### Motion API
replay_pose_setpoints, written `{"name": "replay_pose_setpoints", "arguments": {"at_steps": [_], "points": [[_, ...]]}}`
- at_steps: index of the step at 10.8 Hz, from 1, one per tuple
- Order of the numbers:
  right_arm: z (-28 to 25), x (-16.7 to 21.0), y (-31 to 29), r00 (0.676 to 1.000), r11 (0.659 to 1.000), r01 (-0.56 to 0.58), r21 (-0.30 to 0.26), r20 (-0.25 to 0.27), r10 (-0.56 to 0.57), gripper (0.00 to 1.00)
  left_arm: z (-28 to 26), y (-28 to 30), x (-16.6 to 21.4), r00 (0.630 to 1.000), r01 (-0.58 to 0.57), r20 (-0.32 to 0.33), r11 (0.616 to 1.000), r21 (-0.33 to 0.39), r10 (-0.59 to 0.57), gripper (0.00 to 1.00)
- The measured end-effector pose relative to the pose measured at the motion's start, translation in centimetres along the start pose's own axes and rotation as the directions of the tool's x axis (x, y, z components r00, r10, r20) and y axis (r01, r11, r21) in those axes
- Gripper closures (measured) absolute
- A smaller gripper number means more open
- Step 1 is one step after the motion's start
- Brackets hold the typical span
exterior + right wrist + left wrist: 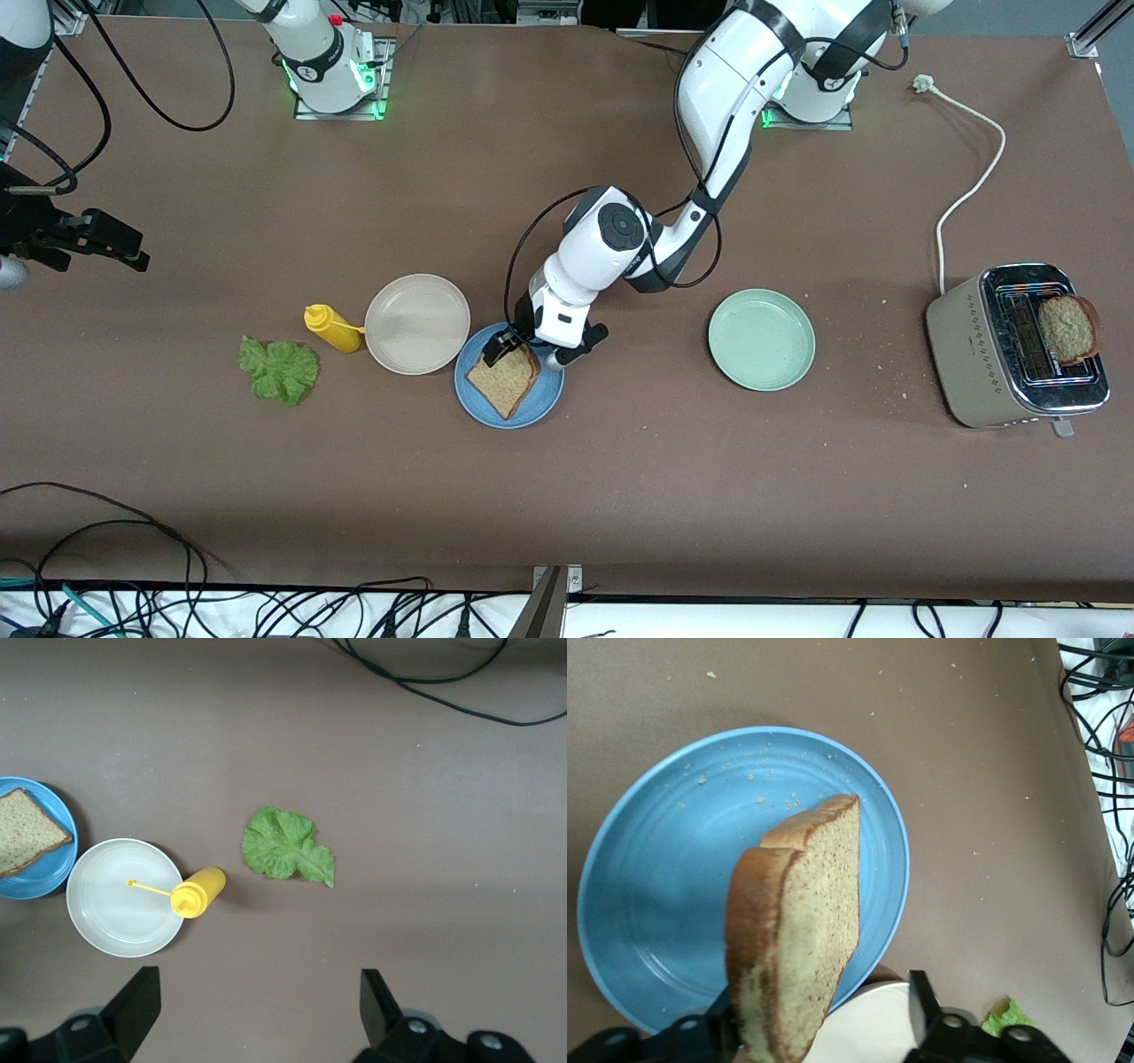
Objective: Make sandwich in blue plate with both arms
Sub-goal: 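Lower the bread onto the blue plate and open the left gripper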
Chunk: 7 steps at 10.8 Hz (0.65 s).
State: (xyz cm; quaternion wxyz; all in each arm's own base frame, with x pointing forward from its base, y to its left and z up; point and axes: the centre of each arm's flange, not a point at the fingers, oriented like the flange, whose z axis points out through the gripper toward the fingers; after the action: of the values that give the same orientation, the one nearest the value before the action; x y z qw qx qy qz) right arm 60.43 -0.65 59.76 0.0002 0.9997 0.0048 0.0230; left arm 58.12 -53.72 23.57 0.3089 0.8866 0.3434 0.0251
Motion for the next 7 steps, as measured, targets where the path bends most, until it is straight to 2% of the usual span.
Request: {"name": "replay_pose_setpoints", "arguments": {"at_steps": [2,7], "points": [[-0.1,0.1,0.0,1.0,1.0,0.0,0.0,-0.006,0.0,0.0,0.7,-0.8,-0.3,0.999,-0.033,0.007,0.998,0.056,0.033,0.0],[0.4,0.2,0.5,1.0,1.0,-0.009,-0.002,0.0,0.009,0.0,1.8,-2.5,-1.0,0.992,-0.128,0.043,0.965,0.228,0.122,0.0]]}}
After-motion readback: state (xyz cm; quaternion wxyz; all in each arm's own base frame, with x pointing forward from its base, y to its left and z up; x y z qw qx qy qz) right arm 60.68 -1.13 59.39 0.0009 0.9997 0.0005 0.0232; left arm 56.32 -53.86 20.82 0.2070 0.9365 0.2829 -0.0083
